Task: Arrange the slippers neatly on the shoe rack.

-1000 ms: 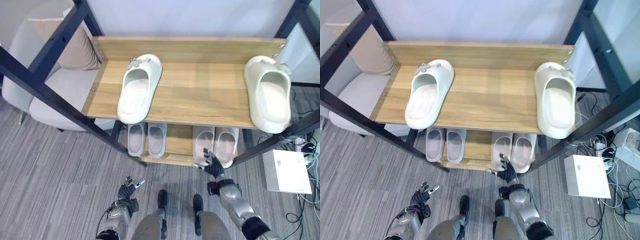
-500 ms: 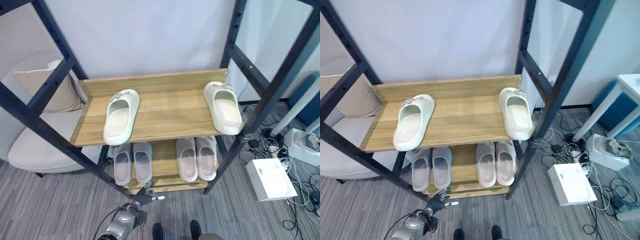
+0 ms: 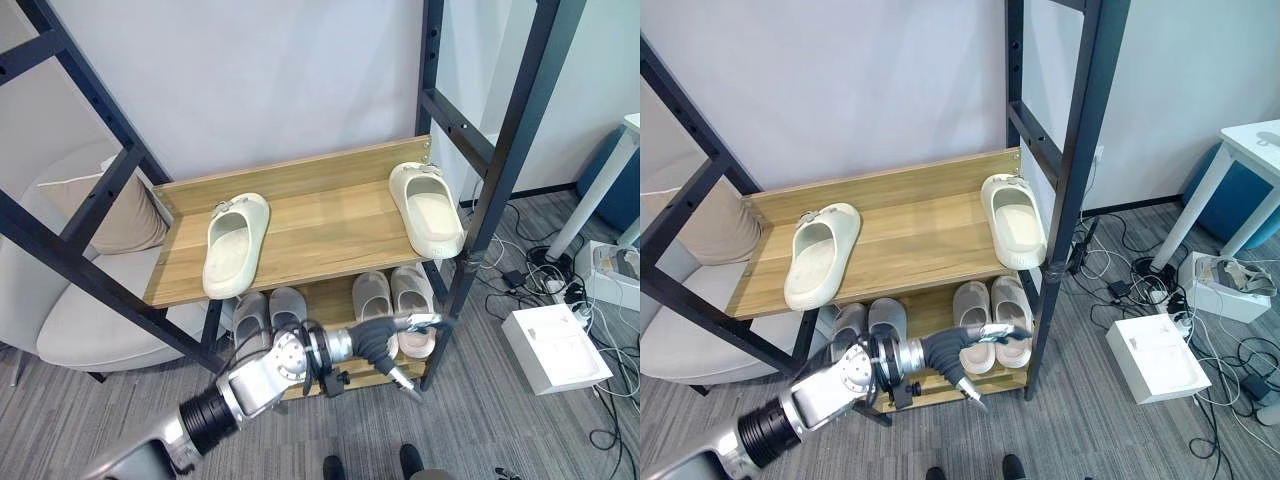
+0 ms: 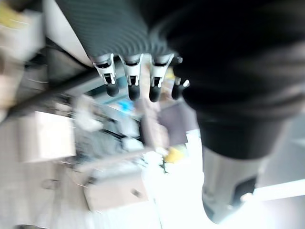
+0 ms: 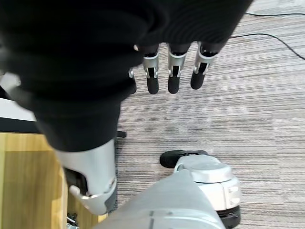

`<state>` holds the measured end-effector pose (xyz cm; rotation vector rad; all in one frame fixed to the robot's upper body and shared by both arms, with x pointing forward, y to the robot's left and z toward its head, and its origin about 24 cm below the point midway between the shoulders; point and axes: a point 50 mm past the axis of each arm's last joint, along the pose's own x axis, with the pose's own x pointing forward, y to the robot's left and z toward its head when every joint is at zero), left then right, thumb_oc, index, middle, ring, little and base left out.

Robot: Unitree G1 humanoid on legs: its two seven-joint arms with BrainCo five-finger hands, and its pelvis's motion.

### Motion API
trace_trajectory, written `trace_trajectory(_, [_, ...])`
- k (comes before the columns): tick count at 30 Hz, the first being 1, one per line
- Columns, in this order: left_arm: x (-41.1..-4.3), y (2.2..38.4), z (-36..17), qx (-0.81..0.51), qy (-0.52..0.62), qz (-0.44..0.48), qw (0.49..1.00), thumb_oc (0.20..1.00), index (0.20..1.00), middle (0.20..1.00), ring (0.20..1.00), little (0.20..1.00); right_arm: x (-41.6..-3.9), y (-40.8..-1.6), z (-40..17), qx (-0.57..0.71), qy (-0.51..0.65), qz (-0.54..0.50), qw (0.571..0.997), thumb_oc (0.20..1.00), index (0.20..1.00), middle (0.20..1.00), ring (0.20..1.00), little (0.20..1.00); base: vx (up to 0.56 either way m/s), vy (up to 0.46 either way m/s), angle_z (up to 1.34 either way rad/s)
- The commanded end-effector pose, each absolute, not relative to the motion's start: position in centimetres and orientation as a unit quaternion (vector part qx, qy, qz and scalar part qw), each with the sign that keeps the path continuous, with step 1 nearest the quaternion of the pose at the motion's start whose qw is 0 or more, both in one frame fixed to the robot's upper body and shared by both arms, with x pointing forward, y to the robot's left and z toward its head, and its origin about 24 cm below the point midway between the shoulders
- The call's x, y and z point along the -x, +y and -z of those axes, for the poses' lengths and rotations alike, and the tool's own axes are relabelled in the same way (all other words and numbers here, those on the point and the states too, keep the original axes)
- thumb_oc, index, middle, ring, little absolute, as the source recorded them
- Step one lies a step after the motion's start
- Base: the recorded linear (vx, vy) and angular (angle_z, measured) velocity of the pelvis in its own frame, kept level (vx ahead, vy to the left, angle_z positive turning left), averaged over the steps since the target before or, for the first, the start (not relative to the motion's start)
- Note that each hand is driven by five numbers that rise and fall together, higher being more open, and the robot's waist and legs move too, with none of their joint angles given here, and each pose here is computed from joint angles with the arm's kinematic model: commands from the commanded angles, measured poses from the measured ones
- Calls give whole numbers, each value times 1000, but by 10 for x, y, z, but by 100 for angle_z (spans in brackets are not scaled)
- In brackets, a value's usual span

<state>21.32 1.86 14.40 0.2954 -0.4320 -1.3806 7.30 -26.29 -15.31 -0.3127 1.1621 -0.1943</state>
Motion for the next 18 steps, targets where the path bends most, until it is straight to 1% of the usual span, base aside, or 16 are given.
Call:
trace_trajectory(1, [-224, 20, -176, -47, -250, 611, 750, 1000, 1000, 1000, 1000, 1000, -82, -258, 152, 151, 530, 71, 831, 1000, 1000, 1000, 1000, 1000, 4, -36, 2])
trace_trajectory(3, [-220, 19, -196, -13, -289, 603, 744, 1000, 1000, 1000, 1000, 1000, -84, -255, 152, 148, 528, 69, 833, 1000, 1000, 1000, 1000, 1000, 0, 0, 0])
trace_trajectory(4, [-217, 21, -212, 2, -325, 592, 737, 1000, 1000, 1000, 1000, 1000, -83, -253, 153, 144, 528, 68, 834, 1000, 1000, 1000, 1000, 1000, 0, 0, 0])
trace_trajectory(7, [-215, 28, -248, 38, -410, 536, 737, 1000, 1000, 1000, 1000, 1000, -81, -249, 155, 131, 532, 70, 834, 1000, 1000, 1000, 1000, 1000, 2, -8, 1])
trace_trajectory(9, [-217, 42, -268, 41, -468, 474, 745, 1000, 1000, 1000, 1000, 1000, -81, -245, 156, 122, 533, 68, 835, 1000, 1000, 1000, 1000, 1000, 15, -31, 5])
trace_trajectory(10, [-222, 53, -279, 27, -505, 415, 756, 1000, 1000, 1000, 1000, 1000, -81, -242, 157, 116, 533, 69, 835, 1000, 1000, 1000, 1000, 1000, 42, -56, 25])
trace_trajectory(11, [-234, 81, -295, -55, -563, 285, 774, 1000, 1000, 1000, 1000, 1000, -79, -241, 158, 105, 535, 72, 836, 1000, 1000, 1000, 1000, 1000, 39, -52, 31])
trace_trajectory(14, [-242, 98, -302, -154, -588, 197, 769, 1000, 1000, 1000, 1000, 1000, -78, -243, 157, 104, 533, 75, 836, 1000, 1000, 1000, 1000, 1000, 13, -18, 12])
trace_trajectory(15, [-247, 109, -305, -224, -596, 143, 758, 1000, 1000, 1000, 1000, 1000, -77, -244, 157, 104, 533, 77, 836, 1000, 1000, 1000, 1000, 1000, 0, 0, 0])
trace_trajectory(16, [-247, 116, -311, -284, -613, 97, 731, 1000, 1000, 1000, 1000, 1000, -78, -244, 156, 103, 530, 78, 838, 1000, 1000, 1000, 1000, 1000, 0, 0, 0])
trace_trajectory(17, [-247, 115, -311, -286, -614, 95, 729, 1000, 1000, 1000, 1000, 1000, -78, -243, 156, 102, 529, 77, 839, 1000, 1000, 1000, 1000, 1000, -18, -12, 3])
trace_trajectory(18, [-245, 121, -314, -331, -622, 72, 706, 1000, 1000, 1000, 1000, 1000, -78, -245, 156, 102, 529, 81, 839, 1000, 1000, 1000, 1000, 1000, -4, -12, 11])
